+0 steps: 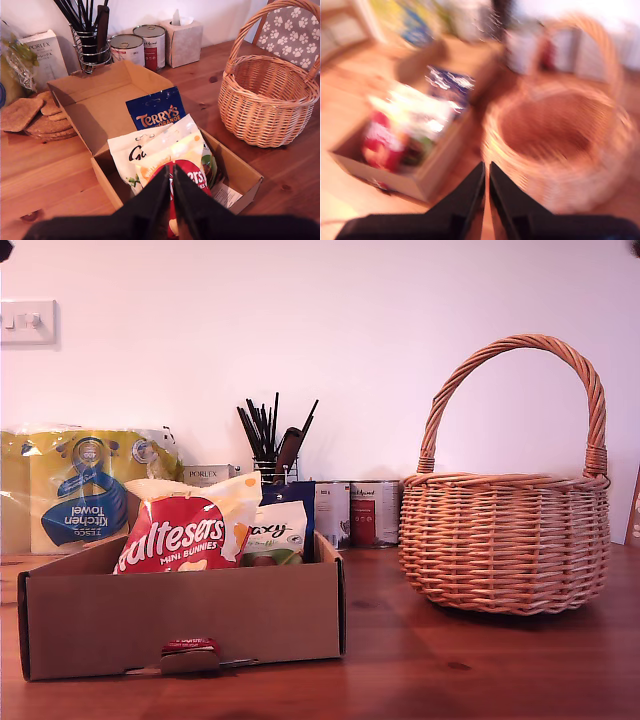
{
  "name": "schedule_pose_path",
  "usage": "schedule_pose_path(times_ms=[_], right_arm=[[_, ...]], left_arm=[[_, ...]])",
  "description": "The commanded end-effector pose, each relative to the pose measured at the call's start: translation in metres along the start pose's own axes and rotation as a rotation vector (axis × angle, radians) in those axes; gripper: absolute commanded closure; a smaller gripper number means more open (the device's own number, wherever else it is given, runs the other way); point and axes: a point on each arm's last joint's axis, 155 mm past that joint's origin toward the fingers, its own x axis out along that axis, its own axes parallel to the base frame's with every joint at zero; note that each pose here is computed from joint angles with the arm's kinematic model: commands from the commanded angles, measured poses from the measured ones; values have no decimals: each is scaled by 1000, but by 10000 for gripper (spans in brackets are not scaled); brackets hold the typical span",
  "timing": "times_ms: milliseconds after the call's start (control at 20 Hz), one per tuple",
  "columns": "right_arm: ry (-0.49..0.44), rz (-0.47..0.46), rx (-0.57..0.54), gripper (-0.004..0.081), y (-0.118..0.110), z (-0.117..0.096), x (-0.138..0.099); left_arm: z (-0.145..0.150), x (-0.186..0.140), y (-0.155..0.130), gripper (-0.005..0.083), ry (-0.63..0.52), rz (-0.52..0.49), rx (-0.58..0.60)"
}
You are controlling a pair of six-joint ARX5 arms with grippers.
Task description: Move the bags of Easter eggs from the cardboard box on the left into the woven basket on the right side.
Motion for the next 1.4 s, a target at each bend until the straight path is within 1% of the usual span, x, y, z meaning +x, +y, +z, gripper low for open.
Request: schedule_pose_path(times_ms=[0,50,150,250,350,450,550,650,700,750,850,900,950,1000,1100,1150,1200,1300,1350], right_arm=[[27,47,-14,782,10,3,9],[57,75,-21,782,16,0,16],[125,143,-39,782,34,-8,30],[177,197,-66,782,49,-19,39],[210,243,-83,782,63,-27,44],[220,271,-111,782,72,-30,45],[201,291,-163,782,77,-27,46],[191,298,-180,782,79,-25,47],[190,298,-187,782,78,-25,47],[190,298,-188,782,78,-25,47],[189,299,-192,782,79,-25,47],[189,299,-193,782,79,-25,47],[189,299,-192,782,79,-25,47],[190,299,-192,782,79,-26,47],[190,299,-192,782,79,-25,47],[190,299,-192,782,79,-26,47],[190,299,-192,782,79,-26,47],[190,299,-193,782,79,-25,47],[189,299,-193,782,79,-25,47]], left_arm=[[-4,7,-8,794,25,-43,6],[-5,10,-13,794,42,-75,4],[-11,17,-23,794,90,-133,48],[-20,22,-32,794,167,-192,96],[-29,24,-36,794,240,-229,160],[-36,23,-36,794,305,-248,238],[-41,27,-36,794,334,-270,330],[-48,33,-35,794,357,-296,412],[-52,36,-35,794,366,-308,459],[-55,40,-34,794,380,-313,468],[-62,50,-32,789,386,-347,619],[-65,56,-28,780,405,-342,613],[-68,61,-24,780,407,-352,678],[-70,67,-18,780,418,-338,659],[-68,81,-6,770,399,-331,612],[-64,88,3,714,380,-318,590],[-58,96,12,616,352,-299,577],[-48,114,32,383,304,-242,574],[-45,120,39,315,289,-226,570]])
